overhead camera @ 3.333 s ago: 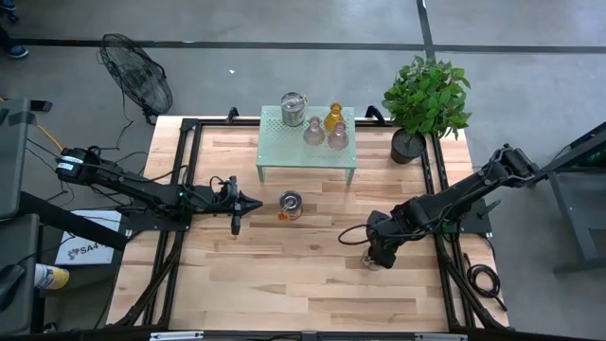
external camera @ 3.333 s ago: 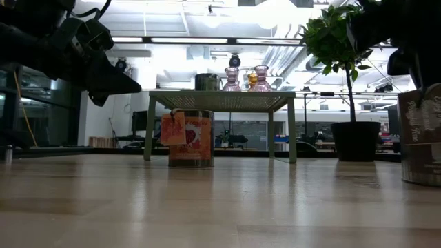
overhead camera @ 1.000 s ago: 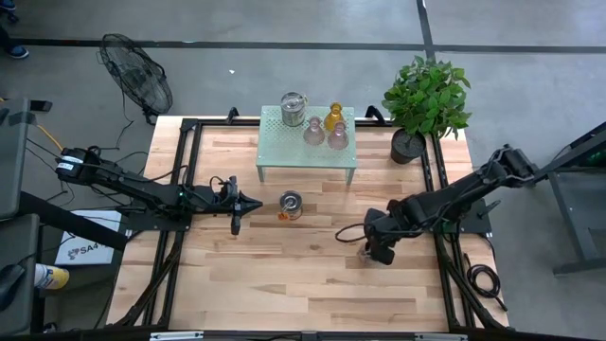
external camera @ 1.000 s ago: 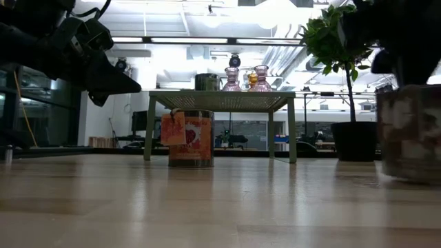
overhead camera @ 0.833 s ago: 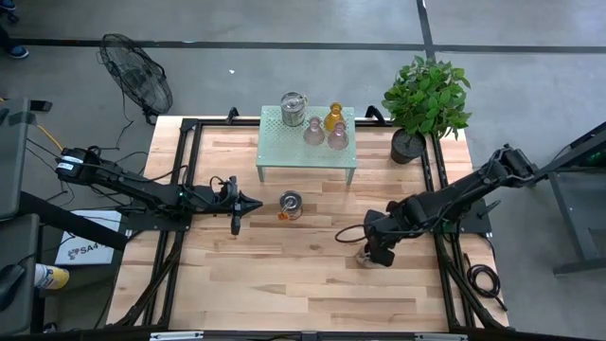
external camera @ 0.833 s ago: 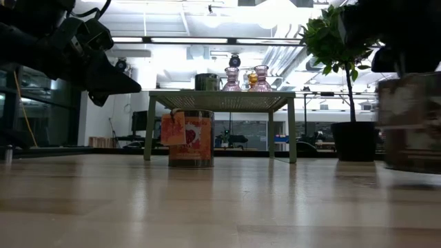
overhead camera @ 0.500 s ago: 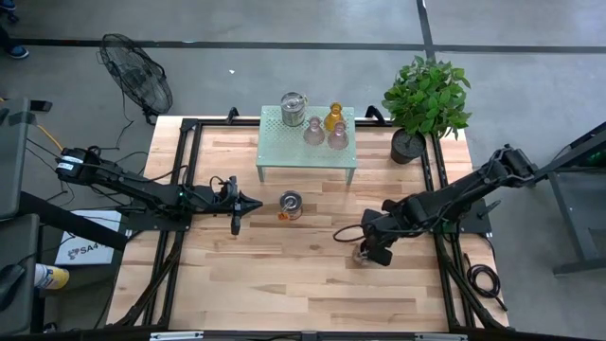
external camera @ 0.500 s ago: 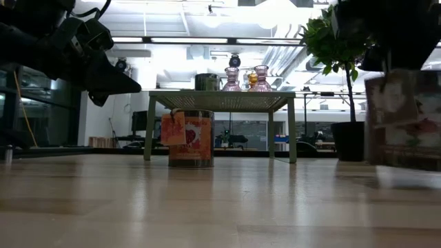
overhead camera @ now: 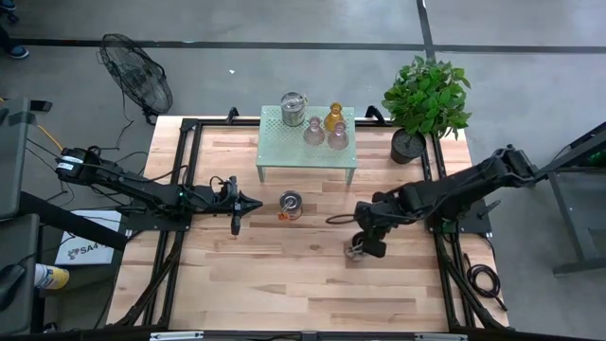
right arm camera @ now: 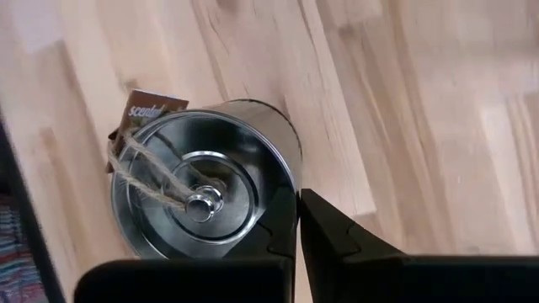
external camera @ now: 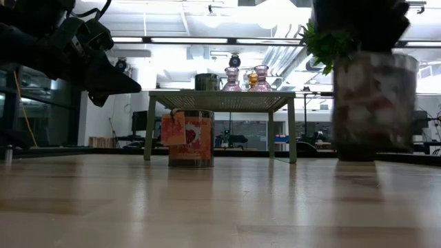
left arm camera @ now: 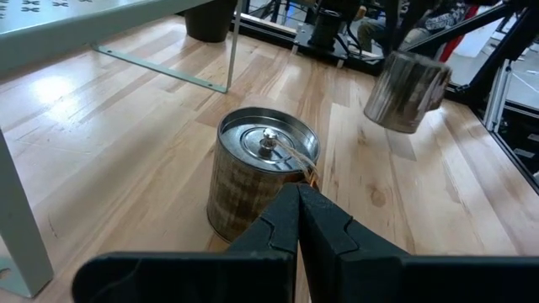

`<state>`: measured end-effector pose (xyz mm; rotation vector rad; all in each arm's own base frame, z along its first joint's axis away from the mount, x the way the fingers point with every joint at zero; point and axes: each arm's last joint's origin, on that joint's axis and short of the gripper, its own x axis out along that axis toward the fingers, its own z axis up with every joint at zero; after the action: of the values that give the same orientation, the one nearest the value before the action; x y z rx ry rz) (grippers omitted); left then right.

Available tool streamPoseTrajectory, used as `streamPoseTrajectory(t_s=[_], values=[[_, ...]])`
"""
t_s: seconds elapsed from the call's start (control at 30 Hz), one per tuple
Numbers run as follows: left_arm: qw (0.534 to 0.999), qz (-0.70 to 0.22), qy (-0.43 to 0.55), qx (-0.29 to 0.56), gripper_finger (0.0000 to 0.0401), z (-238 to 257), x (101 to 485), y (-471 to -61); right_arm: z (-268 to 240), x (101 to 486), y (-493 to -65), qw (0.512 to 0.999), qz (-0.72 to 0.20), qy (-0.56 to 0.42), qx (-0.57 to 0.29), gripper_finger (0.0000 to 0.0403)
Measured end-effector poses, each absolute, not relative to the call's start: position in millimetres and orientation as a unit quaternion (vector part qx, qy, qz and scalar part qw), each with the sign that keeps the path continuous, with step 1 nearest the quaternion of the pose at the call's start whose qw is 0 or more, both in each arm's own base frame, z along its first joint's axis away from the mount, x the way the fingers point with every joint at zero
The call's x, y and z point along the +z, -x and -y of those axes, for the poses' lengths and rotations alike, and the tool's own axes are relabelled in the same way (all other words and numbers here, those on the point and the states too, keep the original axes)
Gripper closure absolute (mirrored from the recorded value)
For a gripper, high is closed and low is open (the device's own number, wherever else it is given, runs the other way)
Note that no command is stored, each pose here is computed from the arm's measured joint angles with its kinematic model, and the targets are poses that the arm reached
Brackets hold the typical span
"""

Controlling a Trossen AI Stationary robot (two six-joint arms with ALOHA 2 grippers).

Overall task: Pick & Place candle stick holders
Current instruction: Put the brown scented candle on the shelf

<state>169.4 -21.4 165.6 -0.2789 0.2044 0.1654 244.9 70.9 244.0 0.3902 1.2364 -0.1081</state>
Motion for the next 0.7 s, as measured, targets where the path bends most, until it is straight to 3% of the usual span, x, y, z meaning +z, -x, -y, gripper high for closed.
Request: streamPoseTrajectory(t_s=[0.37, 0.7], values=[[0.982, -0.101, 0.138, 0.084, 0.0401, 21, 166, -169, -55, 277, -262, 0.828, -0.539, -0.15, -0.026, 0.0402], [0.982, -0.101, 0.138, 0.084, 0.0401, 21, 166, -169, -39, 309, -310, 0.821, -0.566, -0.071, -0.002, 0.0402]])
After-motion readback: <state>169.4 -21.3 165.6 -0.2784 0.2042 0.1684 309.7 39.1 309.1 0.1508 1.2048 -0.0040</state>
